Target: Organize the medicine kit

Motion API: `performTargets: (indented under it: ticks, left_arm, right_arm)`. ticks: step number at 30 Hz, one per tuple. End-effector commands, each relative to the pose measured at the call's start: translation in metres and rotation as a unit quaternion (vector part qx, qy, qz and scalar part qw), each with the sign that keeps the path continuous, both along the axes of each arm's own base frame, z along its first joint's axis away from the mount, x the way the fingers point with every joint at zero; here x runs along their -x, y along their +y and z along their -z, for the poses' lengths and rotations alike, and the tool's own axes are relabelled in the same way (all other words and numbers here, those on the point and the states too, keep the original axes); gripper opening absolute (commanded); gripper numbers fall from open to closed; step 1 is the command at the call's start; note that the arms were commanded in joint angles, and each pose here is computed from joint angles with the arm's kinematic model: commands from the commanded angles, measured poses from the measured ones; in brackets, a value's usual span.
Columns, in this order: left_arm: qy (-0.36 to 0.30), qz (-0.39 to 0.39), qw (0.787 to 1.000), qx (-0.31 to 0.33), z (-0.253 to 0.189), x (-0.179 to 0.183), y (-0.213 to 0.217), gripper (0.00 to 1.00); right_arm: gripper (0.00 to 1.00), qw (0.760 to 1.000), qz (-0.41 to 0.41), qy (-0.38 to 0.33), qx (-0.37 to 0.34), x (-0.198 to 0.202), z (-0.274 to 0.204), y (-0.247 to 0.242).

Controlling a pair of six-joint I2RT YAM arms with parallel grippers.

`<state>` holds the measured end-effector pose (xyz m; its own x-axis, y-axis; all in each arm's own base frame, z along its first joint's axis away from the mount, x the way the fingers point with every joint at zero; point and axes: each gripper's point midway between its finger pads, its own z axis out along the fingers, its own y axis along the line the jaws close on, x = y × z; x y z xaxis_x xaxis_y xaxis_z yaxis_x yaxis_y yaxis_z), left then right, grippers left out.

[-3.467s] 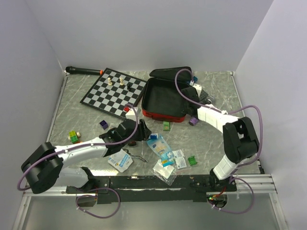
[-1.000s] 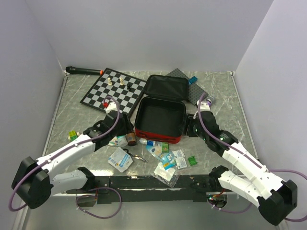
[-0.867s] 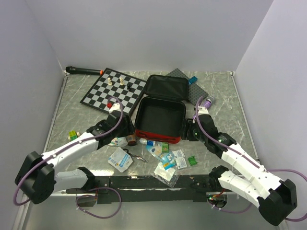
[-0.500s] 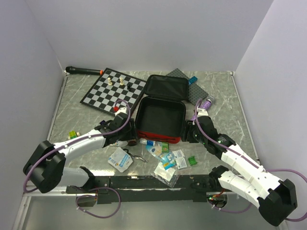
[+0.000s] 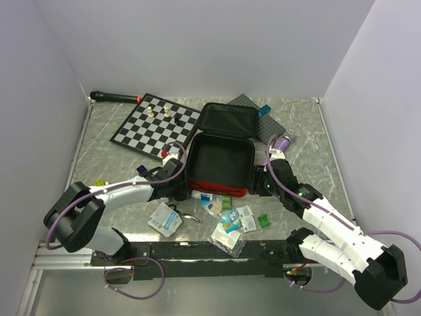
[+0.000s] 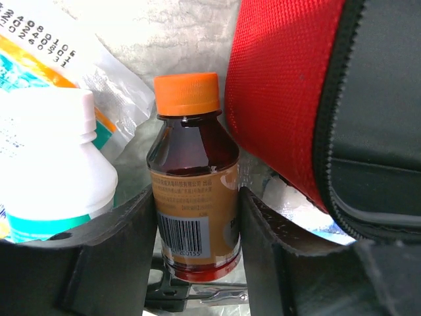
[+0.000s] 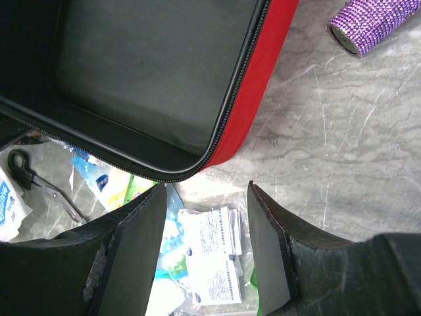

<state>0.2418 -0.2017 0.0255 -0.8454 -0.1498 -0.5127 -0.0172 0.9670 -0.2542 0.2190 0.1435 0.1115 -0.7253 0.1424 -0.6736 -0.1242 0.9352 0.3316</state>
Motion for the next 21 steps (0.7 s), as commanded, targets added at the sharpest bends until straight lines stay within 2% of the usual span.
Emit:
performTargets:
  ticks: [1, 6, 11, 14, 19, 21]
  left_arm:
    - [-0.029, -0.003, 1.0, 0.006, -0.016, -0.006, -0.002, 0.51]
    - [-0.065, 0.001, 0.998, 0.025, -0.055, -0.008, -0.002, 0.47]
    - [-0.095, 0.0, 0.995, 0.032, -0.092, -0.002, 0.006, 0.38]
    - [-0.122, -0.004, 0.991, 0.05, -0.121, -0.001, 0.009, 0.35]
    - [-0.201, 0.067, 0.968, 0.138, -0.182, -0.011, -0.03, 0.39]
    - [-0.201, 0.1, 0.965, 0.138, -0.186, -0.022, -0.049, 0.39]
  right_arm:
    - [0.59, 1.0, 0.0, -0.019, -0.012, -0.003, -0.009, 0.003]
    - [0.59, 1.0, -0.002, -0.021, -0.018, -0.004, -0.016, 0.006]
    - [0.59, 0.999, -0.003, -0.027, -0.025, -0.007, -0.022, 0.008]
    - [0.59, 0.999, -0.004, -0.032, -0.024, -0.008, -0.026, 0.008]
    - [0.59, 0.999, -0.005, -0.045, -0.013, -0.013, -0.028, 0.007]
    - [0.59, 0.999, -0.005, -0.04, -0.004, -0.014, -0.025, 0.006]
